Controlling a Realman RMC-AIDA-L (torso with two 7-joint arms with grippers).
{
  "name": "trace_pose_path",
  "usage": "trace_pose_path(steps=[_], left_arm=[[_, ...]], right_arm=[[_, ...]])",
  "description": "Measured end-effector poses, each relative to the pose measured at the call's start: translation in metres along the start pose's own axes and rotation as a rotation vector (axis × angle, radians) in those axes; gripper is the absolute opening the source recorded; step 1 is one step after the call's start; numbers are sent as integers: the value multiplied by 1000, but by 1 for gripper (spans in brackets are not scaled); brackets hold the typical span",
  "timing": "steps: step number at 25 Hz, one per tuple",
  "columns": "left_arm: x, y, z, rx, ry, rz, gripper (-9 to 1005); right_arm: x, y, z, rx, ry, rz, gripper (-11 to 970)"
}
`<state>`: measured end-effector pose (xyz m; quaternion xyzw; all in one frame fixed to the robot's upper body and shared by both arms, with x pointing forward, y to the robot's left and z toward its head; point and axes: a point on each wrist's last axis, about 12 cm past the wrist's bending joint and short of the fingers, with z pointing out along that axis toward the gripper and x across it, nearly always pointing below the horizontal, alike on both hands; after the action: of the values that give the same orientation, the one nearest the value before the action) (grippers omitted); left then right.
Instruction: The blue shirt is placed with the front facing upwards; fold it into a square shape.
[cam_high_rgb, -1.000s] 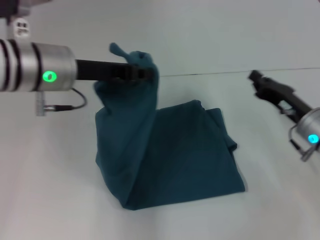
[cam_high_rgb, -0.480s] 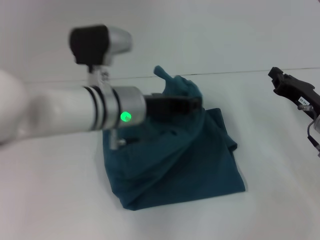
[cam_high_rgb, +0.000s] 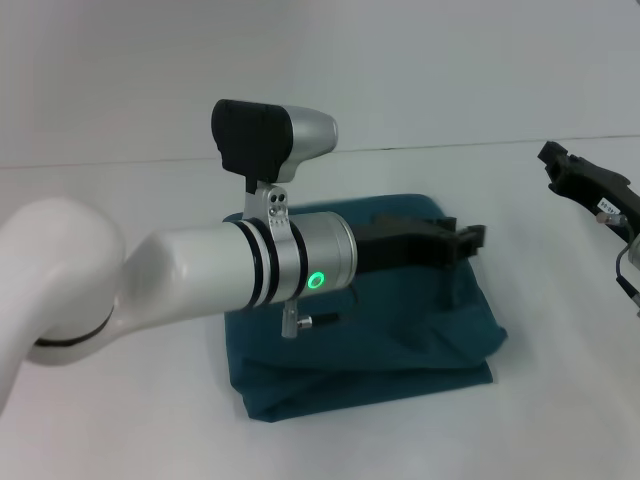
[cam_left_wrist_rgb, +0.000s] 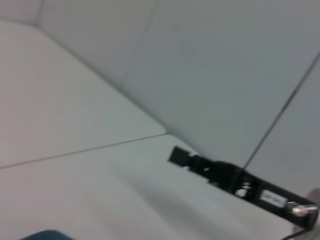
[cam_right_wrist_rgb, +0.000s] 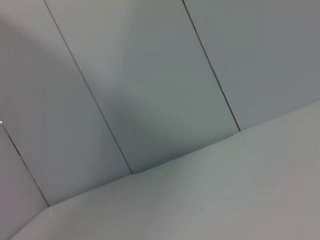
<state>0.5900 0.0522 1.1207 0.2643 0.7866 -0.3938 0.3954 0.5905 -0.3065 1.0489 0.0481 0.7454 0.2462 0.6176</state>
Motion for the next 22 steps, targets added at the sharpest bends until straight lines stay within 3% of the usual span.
trace_pose_path(steps=[3, 5, 6, 10, 13, 16, 21, 22], left_arm=[[2, -7, -6, 18, -29, 75, 205], [1, -8, -12, 13, -63, 144, 425], [2, -7, -17, 3, -88, 182, 445], [9, 15, -43, -95, -168, 256, 523], [18, 31, -66, -154, -218, 265, 582], [25, 39, -84, -166, -275, 262, 641], [35, 52, -114, -152, -384, 216, 891], [38, 55, -118, -158, -399, 205, 903]], right_arm=[[0, -1, -1, -1, 6, 16, 22], [-2, -2, -2, -7, 11, 22, 23], [-3, -2, -2, -15, 14, 18, 23], [-10, 6, -4, -133, 44, -47, 24], [-10, 23, 1, -288, 142, -153, 25], [-1, 32, 5, -334, 208, -182, 25], [28, 46, 4, -397, 371, -251, 27], [34, 47, 2, -404, 404, -266, 27]])
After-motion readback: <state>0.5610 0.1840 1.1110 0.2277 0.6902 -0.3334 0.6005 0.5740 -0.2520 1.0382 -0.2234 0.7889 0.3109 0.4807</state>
